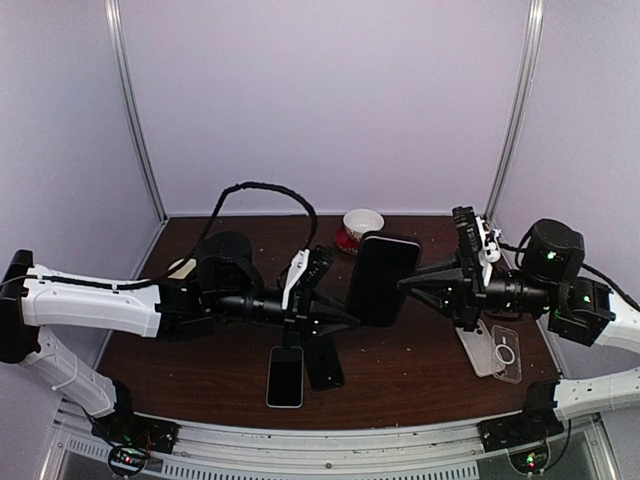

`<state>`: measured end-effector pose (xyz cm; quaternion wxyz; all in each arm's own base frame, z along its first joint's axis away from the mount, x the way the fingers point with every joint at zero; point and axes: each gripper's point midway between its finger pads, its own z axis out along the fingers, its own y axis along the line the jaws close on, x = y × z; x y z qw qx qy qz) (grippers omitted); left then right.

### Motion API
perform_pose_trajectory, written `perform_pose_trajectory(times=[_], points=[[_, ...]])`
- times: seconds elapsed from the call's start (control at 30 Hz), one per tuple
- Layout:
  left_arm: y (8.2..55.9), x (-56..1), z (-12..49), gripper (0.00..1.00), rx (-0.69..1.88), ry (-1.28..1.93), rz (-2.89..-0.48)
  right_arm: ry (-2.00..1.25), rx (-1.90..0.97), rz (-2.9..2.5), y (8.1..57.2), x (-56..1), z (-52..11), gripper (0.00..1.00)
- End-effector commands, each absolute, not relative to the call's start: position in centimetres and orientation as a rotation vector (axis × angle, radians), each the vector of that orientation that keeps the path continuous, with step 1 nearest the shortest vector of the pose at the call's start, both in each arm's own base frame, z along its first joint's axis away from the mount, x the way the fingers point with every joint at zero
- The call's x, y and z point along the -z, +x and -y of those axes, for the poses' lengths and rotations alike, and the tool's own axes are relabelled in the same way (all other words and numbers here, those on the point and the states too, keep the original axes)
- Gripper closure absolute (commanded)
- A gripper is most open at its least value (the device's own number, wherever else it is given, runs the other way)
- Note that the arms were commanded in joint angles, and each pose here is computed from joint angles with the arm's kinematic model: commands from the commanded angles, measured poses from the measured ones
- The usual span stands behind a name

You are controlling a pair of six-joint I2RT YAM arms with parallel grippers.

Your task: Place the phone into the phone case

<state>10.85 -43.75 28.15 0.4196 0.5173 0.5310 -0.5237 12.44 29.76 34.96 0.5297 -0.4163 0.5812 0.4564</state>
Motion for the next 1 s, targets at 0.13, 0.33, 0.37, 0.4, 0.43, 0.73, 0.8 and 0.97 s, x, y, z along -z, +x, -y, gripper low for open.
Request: perform_pose_trajectory(times=[0.13, 0.33, 0.37, 0.4, 0.43, 0.73, 0.8, 0.97], points=[[9.4, -30.7, 44.1, 0.6, 1.319, 1.393, -1.182, -1.095, -1.142, -1.344, 11.3, -35.3, -30.9, 1.0], [9.4, -31.5, 44.3, 0.93, 1.331, 1.377, -1.141, -1.132, -1.164, -1.362, 11.1, -34.6, -31.6, 1.0], [9.3, -31.5, 44.2, 1.0, 1.34, 1.376, -1.139, -1.136, -1.165, -1.368, 11.1, -34.4, -31.6, 1.0], [9.3, -31.2, 44.2, 1.0, 1.34, 1.375, -1.148, -1.139, -1.162, -1.375, 11.2, -34.3, -31.6, 1.0], [9.4, -31.0, 44.2, 1.0, 1.335, 1.373, -1.162, -1.144, -1.154, -1.389, 11.2, -34.0, -31.6, 1.0], [12.3, -25.9, 42.9, 1.0, 0.948, 1.506, -1.302, -1.333, -0.833, -1.525, 12.8, -31.2, -30.2, 0.34], [13.2, -25.2, 42.4, 1.0, 0.843, 1.533, -1.332, -1.415, -0.815, -1.529, 12.5, -30.6, -30.5, 0.27], [14.0, -24.9, 41.8, 1.0, 0.749, 1.562, -1.35, -1.516, -0.891, -1.46, 11.9, -30.7, -32.7, 0.19]])
